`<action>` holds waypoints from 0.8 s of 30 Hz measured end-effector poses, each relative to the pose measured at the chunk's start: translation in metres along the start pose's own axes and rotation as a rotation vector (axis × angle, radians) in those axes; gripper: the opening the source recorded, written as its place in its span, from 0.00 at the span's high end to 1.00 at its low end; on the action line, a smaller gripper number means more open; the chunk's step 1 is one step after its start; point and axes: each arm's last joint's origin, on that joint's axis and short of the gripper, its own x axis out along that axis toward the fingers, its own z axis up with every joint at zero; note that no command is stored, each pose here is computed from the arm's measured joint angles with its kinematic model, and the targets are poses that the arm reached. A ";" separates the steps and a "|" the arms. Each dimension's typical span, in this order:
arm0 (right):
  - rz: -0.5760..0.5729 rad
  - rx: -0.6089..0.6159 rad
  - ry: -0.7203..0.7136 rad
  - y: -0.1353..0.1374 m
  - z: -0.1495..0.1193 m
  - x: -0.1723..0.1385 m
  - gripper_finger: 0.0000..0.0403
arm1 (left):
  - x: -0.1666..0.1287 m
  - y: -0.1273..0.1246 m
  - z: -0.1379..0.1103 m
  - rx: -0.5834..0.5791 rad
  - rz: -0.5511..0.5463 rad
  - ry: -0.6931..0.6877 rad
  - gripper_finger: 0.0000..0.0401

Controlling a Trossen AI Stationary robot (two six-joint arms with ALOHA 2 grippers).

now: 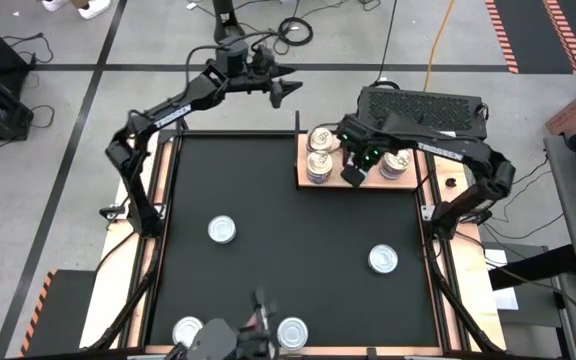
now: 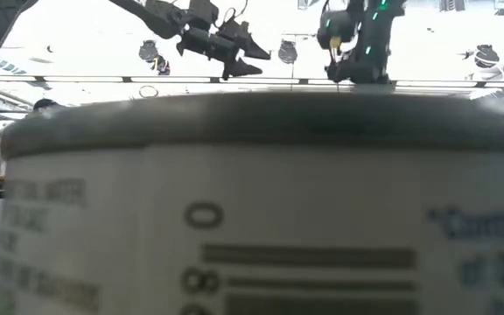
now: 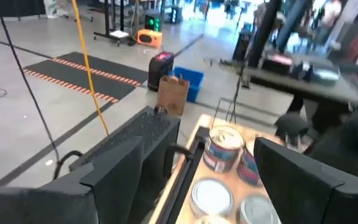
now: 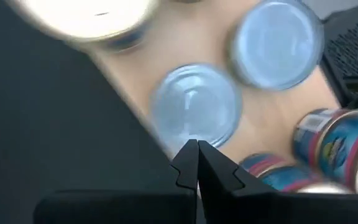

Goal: Stack canned seafood by type on shelf
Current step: Stack the green tuna can on top of the other green tuna can on the shelf

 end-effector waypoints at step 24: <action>0.356 -0.137 -0.120 0.156 -0.164 -0.059 1.00 | -0.119 -0.228 -0.094 -0.099 -0.036 0.917 0.24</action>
